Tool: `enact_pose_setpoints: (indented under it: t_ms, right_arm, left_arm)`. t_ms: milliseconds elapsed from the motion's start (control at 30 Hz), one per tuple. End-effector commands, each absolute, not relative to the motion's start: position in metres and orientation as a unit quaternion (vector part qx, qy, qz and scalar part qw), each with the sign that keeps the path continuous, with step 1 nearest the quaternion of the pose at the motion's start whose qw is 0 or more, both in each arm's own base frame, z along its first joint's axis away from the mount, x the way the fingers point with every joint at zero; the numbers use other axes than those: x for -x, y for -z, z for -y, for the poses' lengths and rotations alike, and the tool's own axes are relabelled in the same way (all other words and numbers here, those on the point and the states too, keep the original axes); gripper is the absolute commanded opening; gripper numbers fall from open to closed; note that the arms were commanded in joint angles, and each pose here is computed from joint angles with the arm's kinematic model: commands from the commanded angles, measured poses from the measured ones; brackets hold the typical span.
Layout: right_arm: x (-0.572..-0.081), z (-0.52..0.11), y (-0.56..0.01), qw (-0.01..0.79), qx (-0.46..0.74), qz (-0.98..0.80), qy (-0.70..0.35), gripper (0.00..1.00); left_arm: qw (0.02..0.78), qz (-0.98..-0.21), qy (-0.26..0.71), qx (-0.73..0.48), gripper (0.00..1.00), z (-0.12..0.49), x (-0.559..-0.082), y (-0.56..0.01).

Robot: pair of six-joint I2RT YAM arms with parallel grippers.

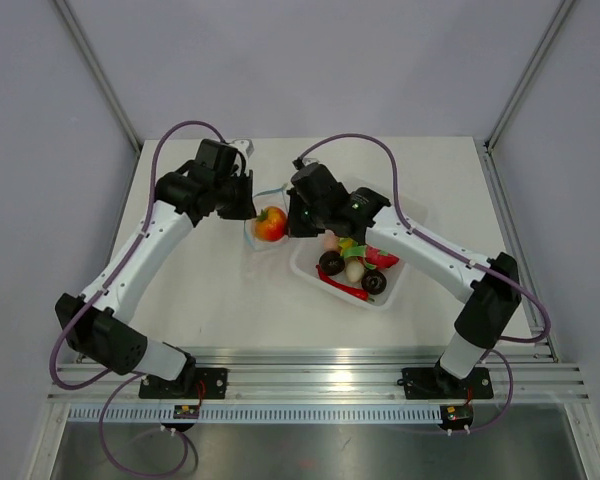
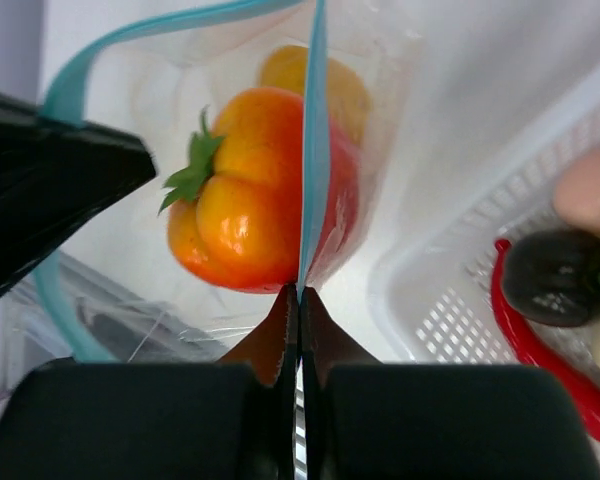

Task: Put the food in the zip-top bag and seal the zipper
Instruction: Adjust the zipper food storage bag at the center of the board.

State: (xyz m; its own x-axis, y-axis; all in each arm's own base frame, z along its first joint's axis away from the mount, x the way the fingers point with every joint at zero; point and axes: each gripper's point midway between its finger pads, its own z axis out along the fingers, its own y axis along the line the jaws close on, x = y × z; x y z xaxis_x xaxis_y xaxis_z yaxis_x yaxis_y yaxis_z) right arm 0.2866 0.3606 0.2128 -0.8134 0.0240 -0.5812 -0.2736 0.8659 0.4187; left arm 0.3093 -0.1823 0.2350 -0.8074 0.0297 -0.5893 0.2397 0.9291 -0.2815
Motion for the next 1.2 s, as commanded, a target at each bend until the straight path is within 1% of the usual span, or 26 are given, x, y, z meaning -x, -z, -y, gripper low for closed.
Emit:
enact_pose_setpoints:
  t_ms: [0,100,167,267,367,467,567,633,700,733,767,833,867,900,967,1000,1067,1100,1167]
  right_arm:
    - [-0.289,-0.383,-0.284,0.362,0.088,-0.87,-0.322,0.0]
    - [-0.296,-0.376,-0.27,0.371,0.082,-0.877,-0.294,0.0]
    - [-0.304,-0.36,-0.249,0.37,0.072,-0.896,-0.234,0.0]
    - [-0.309,-0.347,-0.253,0.381,0.059,-0.9,-0.202,0.0]
    - [-0.31,-0.343,-0.275,0.403,0.051,-0.888,-0.215,0.0]
    - [-0.307,-0.351,-0.292,0.409,0.057,-0.877,-0.246,0.0]
    - [-0.303,-0.366,-0.287,0.393,0.072,-0.876,-0.272,0.0]
    - [-0.305,-0.374,-0.284,0.38,0.086,-0.882,-0.264,0.0]
    - [-0.305,-0.379,-0.3,0.39,0.093,-0.875,-0.271,0.0]
    - [-0.304,-0.384,-0.324,0.409,0.1,-0.858,-0.294,0.0]
    - [-0.303,-0.384,-0.335,0.418,0.101,-0.85,-0.303,0.0]
    - [-0.303,-0.385,-0.353,0.432,0.104,-0.837,-0.318,0.0]
    - [-0.303,-0.385,-0.354,0.433,0.103,-0.837,-0.318,0.0]
    - [-0.304,-0.387,-0.349,0.431,0.105,-0.839,-0.316,0.0]
    - [-0.308,-0.396,-0.318,0.405,0.107,-0.855,-0.304,0.0]
    - [-0.31,-0.405,-0.29,0.383,0.11,-0.868,-0.296,0.0]
    - [-0.311,-0.411,-0.265,0.359,0.114,-0.881,-0.286,0.0]
    - [-0.309,-0.414,-0.255,0.341,0.116,-0.889,-0.281,0.0]
    - [-0.307,-0.417,-0.26,0.341,0.12,-0.885,-0.292,0.0]
  left_arm:
    - [0.365,-0.923,0.113,-0.049,0.0,0.147,-0.323,-0.268]
    - [0.36,-0.92,0.15,-0.023,0.0,0.142,-0.324,-0.266]
    - [0.373,-0.912,0.17,-0.013,0.0,0.139,-0.324,-0.273]
    - [0.379,-0.912,0.157,0.006,0.0,0.125,-0.327,-0.274]
    - [0.378,-0.911,0.162,0.026,0.0,0.116,-0.329,-0.273]
    - [0.371,-0.91,0.183,0.023,0.0,0.123,-0.329,-0.27]
    - [0.352,-0.912,0.211,0.014,0.0,0.14,-0.327,-0.259]
    - [0.342,-0.915,0.212,0.0,0.0,0.151,-0.327,-0.253]
    - [0.343,-0.915,0.214,-0.014,0.0,0.161,-0.323,-0.264]
    - [0.351,-0.909,0.224,-0.02,0.0,0.164,-0.322,-0.274]
    - [0.366,-0.902,0.229,-0.02,0.0,0.164,-0.322,-0.288]
    - [0.395,-0.884,0.248,-0.026,0.0,0.167,-0.323,-0.314]
    - [0.39,-0.882,0.262,-0.031,0.0,0.174,-0.321,-0.317]
    - [0.383,-0.883,0.268,-0.033,0.0,0.179,-0.32,-0.314]
    - [0.36,-0.889,0.277,-0.046,0.0,0.201,-0.319,-0.294]
    - [0.333,-0.9,0.278,-0.048,0.0,0.208,-0.316,-0.271]
    - [0.305,-0.902,0.301,-0.047,0.0,0.223,-0.315,-0.253]
    - [0.298,-0.904,0.301,-0.046,0.0,0.224,-0.315,-0.25]
    - [0.311,-0.906,0.281,-0.048,0.0,0.214,-0.314,-0.257]
